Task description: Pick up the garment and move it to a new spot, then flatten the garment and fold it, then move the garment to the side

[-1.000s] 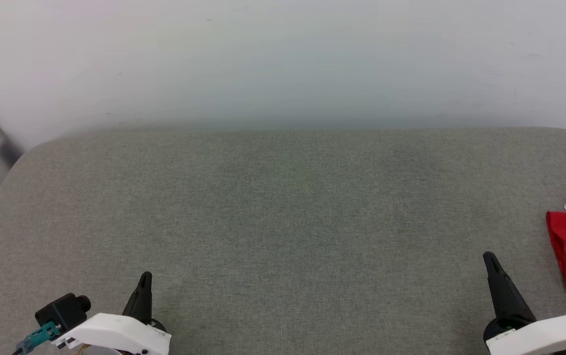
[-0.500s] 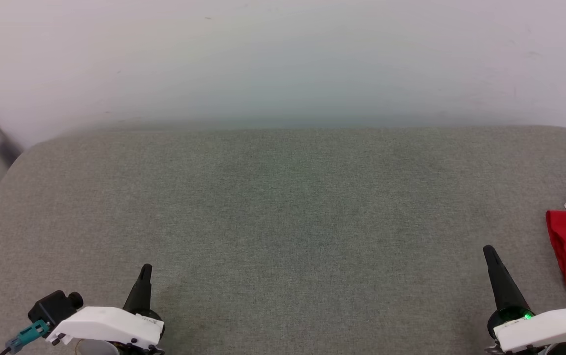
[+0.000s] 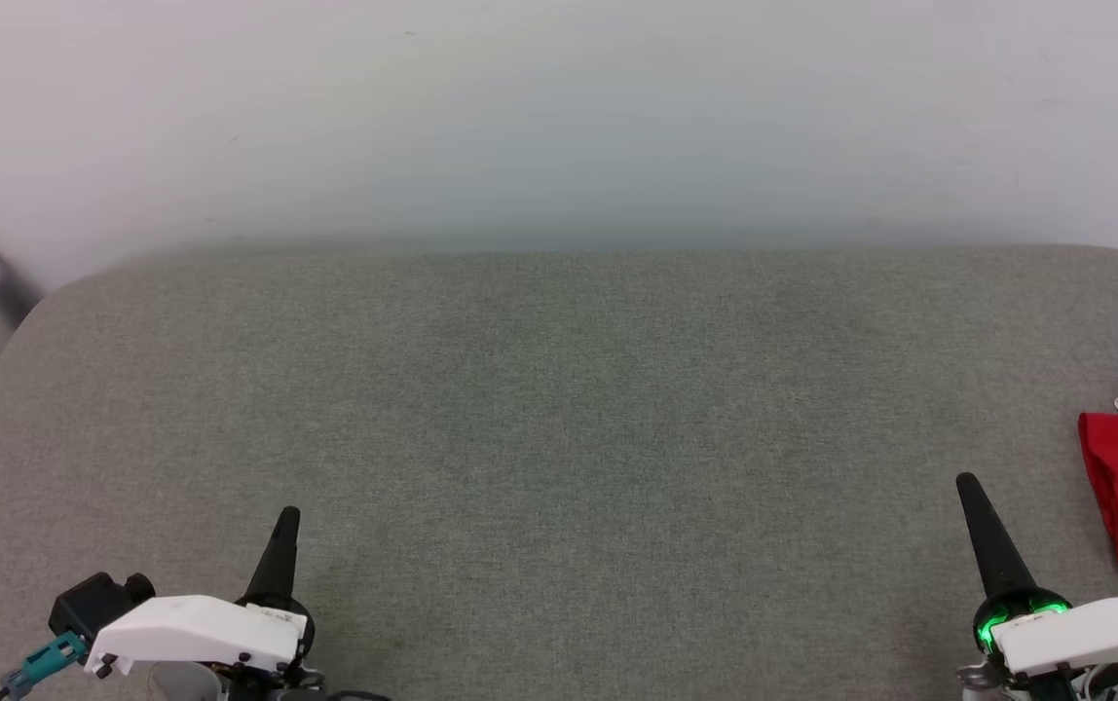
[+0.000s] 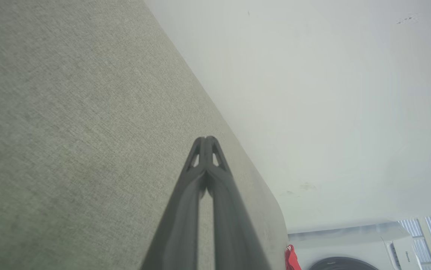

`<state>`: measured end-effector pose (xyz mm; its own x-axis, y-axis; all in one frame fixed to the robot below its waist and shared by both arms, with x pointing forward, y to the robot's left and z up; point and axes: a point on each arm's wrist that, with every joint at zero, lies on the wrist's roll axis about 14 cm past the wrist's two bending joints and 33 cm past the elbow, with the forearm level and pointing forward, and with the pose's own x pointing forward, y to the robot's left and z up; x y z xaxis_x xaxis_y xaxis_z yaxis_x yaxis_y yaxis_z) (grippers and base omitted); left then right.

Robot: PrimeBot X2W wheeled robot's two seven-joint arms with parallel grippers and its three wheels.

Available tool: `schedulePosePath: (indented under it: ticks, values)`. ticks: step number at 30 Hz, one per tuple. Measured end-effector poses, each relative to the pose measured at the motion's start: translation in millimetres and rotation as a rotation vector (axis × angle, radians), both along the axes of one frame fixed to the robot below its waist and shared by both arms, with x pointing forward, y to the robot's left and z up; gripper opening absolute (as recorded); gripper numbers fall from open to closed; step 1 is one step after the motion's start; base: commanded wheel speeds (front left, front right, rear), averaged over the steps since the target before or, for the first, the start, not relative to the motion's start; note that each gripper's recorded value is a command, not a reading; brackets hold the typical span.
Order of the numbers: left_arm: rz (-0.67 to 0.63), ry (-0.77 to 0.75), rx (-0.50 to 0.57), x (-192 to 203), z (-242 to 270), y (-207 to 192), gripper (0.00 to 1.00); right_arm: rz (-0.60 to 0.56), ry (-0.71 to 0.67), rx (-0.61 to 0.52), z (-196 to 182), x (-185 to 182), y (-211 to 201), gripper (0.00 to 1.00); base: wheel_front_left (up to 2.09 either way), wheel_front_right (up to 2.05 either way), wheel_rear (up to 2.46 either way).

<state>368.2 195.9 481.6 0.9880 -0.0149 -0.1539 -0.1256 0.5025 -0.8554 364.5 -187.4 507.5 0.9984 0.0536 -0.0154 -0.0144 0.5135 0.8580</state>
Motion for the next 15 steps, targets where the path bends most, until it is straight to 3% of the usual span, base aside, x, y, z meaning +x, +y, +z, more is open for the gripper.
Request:
schedulePosePath:
  ticks: [15]
  values:
    - [0.016,-0.03,-0.153,5.8,5.7,0.7,0.0,-0.016,0.001,0.153,0.5,7.4,-3.3,0.0,0.0,0.0,0.0]
